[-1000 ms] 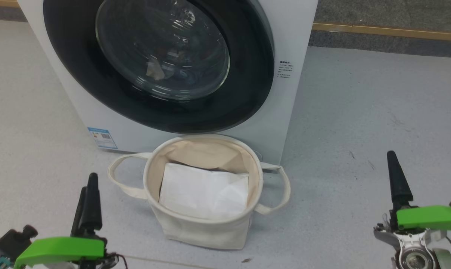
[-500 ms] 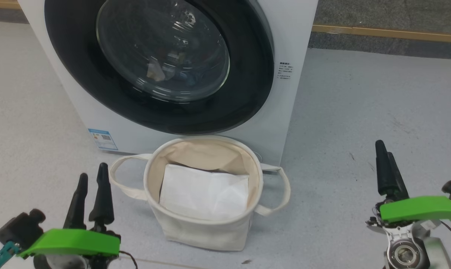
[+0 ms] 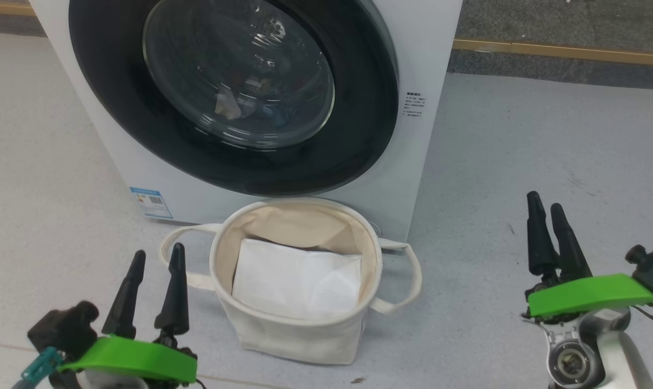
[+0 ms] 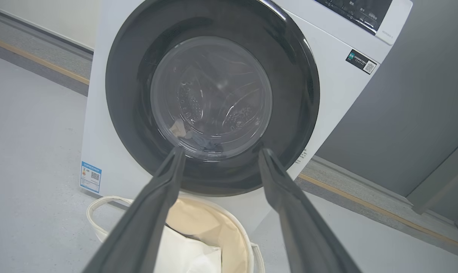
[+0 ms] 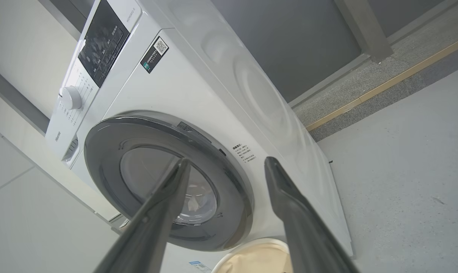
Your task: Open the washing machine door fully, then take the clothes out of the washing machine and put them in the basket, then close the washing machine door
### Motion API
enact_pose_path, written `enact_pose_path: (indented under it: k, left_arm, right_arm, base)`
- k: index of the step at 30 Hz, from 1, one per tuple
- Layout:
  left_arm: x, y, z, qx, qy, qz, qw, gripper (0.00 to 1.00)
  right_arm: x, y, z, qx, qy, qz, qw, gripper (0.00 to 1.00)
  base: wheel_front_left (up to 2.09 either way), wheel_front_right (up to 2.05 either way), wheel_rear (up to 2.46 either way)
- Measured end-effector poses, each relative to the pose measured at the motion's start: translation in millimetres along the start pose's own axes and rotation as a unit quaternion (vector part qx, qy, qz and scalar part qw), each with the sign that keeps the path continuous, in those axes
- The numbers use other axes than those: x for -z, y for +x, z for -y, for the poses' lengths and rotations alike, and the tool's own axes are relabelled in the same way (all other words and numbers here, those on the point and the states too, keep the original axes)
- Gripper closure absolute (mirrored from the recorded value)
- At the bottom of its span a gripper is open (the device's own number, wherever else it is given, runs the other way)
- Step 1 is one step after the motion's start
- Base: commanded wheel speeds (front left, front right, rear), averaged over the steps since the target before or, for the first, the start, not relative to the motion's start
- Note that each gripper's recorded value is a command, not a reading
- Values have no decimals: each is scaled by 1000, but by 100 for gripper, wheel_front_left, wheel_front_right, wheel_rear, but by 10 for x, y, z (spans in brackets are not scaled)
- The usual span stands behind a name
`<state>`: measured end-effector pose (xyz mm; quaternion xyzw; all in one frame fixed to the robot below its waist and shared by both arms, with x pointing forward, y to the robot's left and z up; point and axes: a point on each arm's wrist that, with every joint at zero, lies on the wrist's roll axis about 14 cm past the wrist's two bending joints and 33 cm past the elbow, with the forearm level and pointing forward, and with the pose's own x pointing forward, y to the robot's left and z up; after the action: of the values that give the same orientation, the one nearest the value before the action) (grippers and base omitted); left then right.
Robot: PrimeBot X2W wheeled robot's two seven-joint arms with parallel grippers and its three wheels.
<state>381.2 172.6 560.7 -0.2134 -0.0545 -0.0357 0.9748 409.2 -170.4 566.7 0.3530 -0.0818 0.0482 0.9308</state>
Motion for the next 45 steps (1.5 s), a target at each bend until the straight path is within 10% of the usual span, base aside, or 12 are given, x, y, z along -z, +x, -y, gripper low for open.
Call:
enact_pose_path:
  k: [30, 37, 45]
  left_arm:
    - [188, 33, 226, 39, 217, 9, 975, 0]
    - [299, 23, 189, 21, 208, -8, 978, 0]
    - [257, 52, 173, 2, 223, 11, 975, 0]
  right_arm:
    - [262, 148, -106, -36, -168, -33, 985, 0]
    - [289, 144, 15, -11, -100, -41, 994, 0]
    - [353, 121, 81, -9, -151, -52, 987, 0]
  base:
    - [0, 0, 0]
    - [0, 0, 0]
    - [0, 0, 0]
